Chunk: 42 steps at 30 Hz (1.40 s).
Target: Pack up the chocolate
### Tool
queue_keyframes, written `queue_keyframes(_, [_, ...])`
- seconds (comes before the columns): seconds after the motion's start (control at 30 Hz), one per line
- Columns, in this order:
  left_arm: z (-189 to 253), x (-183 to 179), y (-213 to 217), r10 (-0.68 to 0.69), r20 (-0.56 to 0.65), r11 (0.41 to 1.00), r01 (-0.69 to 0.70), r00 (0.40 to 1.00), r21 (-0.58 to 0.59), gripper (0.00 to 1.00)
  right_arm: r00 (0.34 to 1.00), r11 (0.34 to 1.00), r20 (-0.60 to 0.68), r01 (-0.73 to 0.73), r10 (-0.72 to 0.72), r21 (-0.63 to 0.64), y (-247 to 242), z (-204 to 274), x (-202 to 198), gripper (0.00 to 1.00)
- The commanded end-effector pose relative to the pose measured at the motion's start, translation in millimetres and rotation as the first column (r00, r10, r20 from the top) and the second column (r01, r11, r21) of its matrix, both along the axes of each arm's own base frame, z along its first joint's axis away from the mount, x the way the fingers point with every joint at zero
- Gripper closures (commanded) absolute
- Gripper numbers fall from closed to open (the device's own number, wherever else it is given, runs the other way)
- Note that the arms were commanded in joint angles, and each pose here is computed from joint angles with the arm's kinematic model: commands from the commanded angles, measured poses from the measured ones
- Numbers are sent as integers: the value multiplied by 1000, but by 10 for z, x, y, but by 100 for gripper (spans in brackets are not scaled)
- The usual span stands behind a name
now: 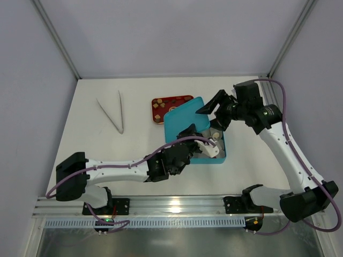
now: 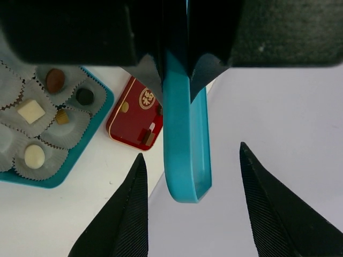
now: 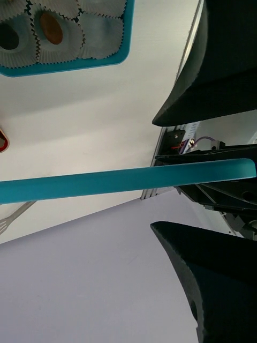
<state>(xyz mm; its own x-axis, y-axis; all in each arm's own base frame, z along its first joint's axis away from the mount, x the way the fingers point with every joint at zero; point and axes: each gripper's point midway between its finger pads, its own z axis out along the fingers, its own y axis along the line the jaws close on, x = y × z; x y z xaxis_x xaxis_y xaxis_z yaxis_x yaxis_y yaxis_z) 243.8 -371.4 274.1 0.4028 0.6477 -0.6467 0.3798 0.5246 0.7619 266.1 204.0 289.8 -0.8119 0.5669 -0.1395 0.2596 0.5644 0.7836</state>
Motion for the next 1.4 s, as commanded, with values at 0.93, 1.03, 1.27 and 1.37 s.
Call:
queue_keyframes(0.93, [582,453,249,-331,-610,668,-278,720,-690,100,869,958,485,215,-99,-191,-720,670,163,0])
queue_keyframes(1.03, [632,503,216,-424,-635,533,-389,646,-751,100,862,940,502,220,-63,-260,-807,491,186,0])
queue_keyframes(1.27, [342,500,77,-607,-594,274,-562,528,-781,100,873,913,487,216,-22,-346,-955,-25,196,0])
queue_keyframes(1.37, [229,526,57,-670,-526,158,-592,523,-790,100,886,910,465,194,-3,-365,-968,-197,195,0])
